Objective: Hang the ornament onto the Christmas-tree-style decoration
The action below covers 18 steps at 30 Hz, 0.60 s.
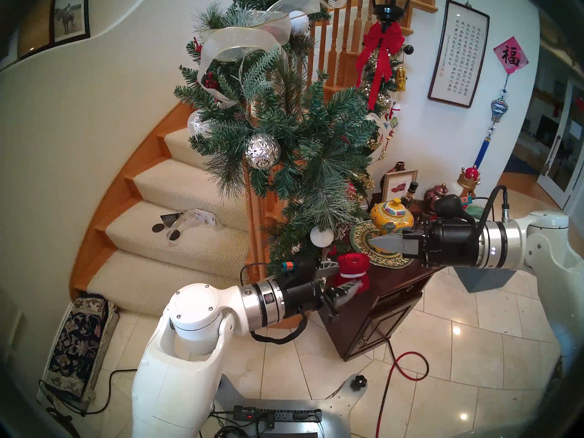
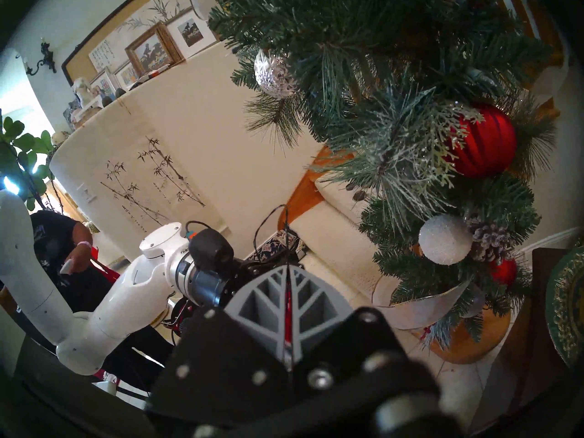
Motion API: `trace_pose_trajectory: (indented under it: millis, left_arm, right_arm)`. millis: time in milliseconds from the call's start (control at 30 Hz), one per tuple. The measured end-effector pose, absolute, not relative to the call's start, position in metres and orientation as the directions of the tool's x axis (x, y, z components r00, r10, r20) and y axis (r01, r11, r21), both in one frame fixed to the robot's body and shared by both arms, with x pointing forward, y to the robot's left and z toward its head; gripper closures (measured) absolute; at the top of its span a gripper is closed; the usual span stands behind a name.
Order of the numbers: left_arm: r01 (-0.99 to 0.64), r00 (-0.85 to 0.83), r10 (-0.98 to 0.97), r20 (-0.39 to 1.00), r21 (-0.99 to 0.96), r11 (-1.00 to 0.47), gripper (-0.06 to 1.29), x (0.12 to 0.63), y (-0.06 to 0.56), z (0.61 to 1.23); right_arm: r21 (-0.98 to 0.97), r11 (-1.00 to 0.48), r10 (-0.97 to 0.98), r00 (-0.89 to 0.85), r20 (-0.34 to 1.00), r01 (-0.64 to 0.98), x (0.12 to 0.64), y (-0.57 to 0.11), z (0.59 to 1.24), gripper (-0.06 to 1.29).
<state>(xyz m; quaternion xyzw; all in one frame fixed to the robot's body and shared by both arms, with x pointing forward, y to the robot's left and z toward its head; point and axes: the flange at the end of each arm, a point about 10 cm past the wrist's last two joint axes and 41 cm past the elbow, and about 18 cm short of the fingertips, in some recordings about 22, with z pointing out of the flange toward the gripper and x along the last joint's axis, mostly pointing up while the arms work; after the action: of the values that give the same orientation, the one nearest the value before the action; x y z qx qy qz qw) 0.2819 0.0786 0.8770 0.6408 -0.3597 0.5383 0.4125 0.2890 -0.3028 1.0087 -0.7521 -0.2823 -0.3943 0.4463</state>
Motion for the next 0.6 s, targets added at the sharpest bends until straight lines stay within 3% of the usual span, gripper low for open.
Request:
trace_pose_trajectory:
  millis: [67, 100, 167, 533, 600]
  left_arm:
    - [-0.904, 0.161, -0.016, 0.987, 0.141, -0.404, 0.2, 0.2823, 0.0799, 0.8774]
    - [-0.903, 0.16, -0.015, 0.987, 0.14, -0.406, 0.44, 0.2826, 0.0811, 0.8779]
    - [-0.902, 0.159, -0.014, 0.987, 0.139, -0.408, 0.67, 0.2828, 0.0824, 0.8785]
    - [-0.903, 0.149, -0.007, 0.989, 0.134, -0.409, 0.8, 0.282, 0.0868, 0.883]
    - [-0.904, 0.149, -0.005, 0.989, 0.134, -0.407, 0.91, 0.281, 0.0873, 0.8838]
  right_arm:
    - [-0.447, -0.443, 0.073, 0.528, 0.846, 0.777, 0.2892, -0.3018, 1.0089, 1.27]
    - [-0.445, -0.444, 0.074, 0.526, 0.847, 0.778, 0.2895, -0.301, 1.0095, 1.27]
    - [-0.442, -0.446, 0.074, 0.524, 0.849, 0.779, 0.2896, -0.3004, 1.0104, 1.27]
    - [-0.427, -0.45, 0.066, 0.506, 0.86, 0.784, 0.2888, -0.299, 1.0157, 1.27]
    - [-0.427, -0.449, 0.063, 0.504, 0.861, 0.785, 0.2885, -0.2991, 1.0163, 1.27]
